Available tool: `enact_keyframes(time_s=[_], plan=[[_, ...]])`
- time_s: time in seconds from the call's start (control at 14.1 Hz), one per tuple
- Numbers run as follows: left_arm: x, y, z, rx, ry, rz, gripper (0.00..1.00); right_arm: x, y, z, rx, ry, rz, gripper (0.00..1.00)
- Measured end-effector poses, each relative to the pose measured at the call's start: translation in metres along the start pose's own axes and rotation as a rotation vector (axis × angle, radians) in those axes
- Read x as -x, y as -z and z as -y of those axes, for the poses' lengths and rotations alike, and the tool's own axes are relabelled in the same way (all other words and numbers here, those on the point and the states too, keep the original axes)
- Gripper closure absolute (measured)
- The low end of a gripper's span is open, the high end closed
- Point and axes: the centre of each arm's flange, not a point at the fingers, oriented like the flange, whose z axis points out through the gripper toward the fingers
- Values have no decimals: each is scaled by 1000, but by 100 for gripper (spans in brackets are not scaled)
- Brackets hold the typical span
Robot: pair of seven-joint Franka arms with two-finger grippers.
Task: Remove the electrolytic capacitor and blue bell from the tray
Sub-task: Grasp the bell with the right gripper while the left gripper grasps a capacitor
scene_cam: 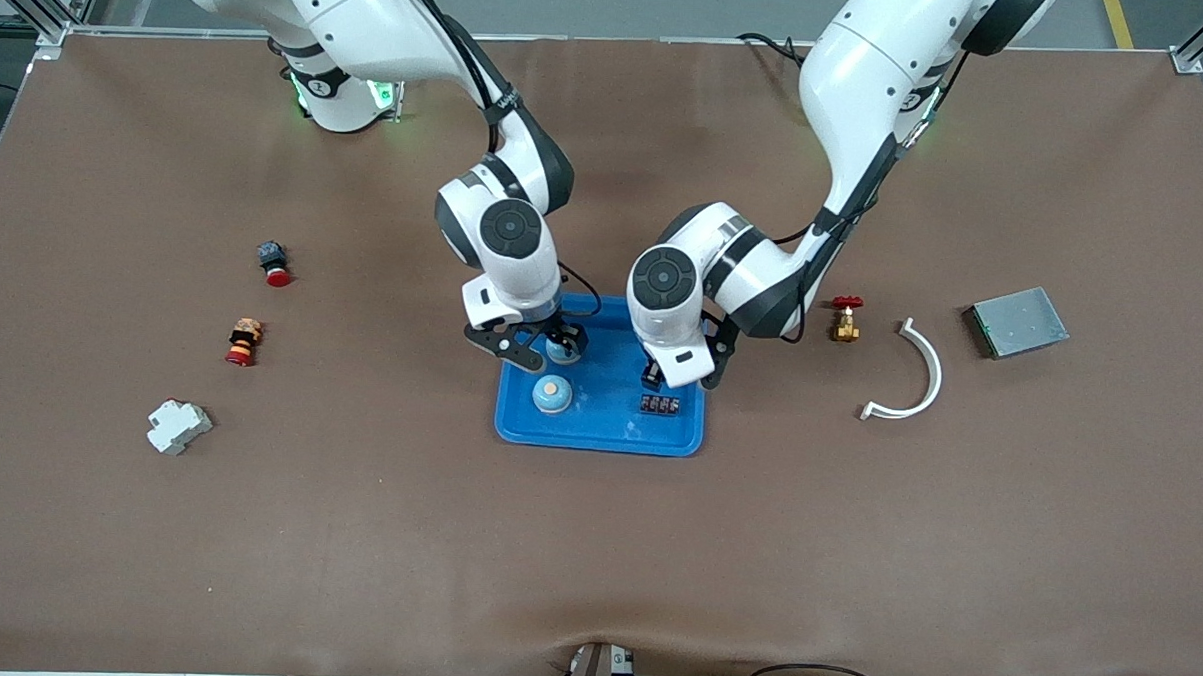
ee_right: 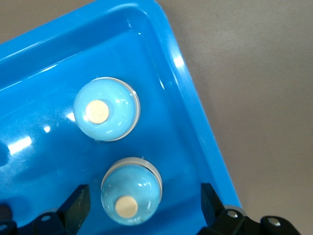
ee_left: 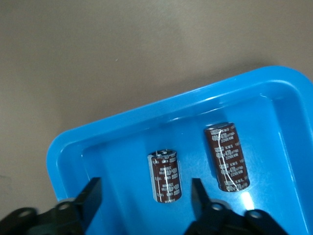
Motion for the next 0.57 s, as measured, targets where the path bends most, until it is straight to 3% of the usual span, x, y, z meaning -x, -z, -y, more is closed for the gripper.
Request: enact_keyframes(time_s=[0.07,0.57], plan=[[-1,-3,-1,1,19,6,30,0,-5,3,0,-2,-4,0],[-4,-35,-11,24,122,50,32,3,-21,8,-8,-9,-13,0]])
